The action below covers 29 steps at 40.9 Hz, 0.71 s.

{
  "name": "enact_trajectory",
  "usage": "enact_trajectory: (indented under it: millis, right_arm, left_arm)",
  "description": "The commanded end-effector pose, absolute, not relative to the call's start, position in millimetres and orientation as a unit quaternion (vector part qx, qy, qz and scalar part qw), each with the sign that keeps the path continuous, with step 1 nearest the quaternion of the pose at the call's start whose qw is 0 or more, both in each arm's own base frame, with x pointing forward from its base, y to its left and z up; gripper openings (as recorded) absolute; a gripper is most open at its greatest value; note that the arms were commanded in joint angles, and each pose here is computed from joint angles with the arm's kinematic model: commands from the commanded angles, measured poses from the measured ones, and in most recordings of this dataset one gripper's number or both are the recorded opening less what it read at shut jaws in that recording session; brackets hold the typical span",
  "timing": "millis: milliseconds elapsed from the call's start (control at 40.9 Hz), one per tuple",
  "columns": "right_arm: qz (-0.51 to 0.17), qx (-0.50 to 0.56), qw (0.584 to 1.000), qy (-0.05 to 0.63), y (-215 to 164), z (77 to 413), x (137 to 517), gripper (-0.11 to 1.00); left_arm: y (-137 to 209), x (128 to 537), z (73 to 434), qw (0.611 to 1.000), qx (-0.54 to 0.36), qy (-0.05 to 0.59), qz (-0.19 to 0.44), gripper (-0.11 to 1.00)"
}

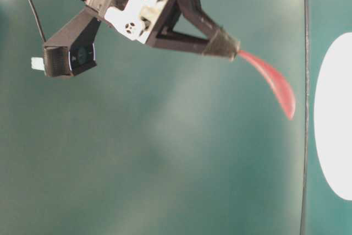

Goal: Scoop the yellow hexagonal prism block from the bowl with a spoon using the right arm.

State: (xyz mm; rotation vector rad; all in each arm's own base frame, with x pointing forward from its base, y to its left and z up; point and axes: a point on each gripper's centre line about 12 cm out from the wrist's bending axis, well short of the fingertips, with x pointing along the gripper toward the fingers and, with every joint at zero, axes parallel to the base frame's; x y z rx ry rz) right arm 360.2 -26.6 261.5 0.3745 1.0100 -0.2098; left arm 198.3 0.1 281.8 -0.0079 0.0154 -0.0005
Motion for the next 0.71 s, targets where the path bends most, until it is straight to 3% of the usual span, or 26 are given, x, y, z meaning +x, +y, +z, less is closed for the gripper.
enact_trajectory:
  millis: [0,269,685]
  right_arm:
    - [-0.104,0.186,0.844,0.493,-26,276,360,0.24]
    - [-0.107,0.202,0.792,0.566,-23,273,369,0.23]
    - [-0.093,0.230,0.763,0.597,-16,264,384,0.24]
  left_arm:
    - [0,200,287,1.000,-0.002,0.002,0.000,-0.01]
    - [1,200,287,1.000,-0.002,0.002,0.001,-0.01]
    - [0,200,287,1.000,-0.002,0.002,0.000,-0.01]
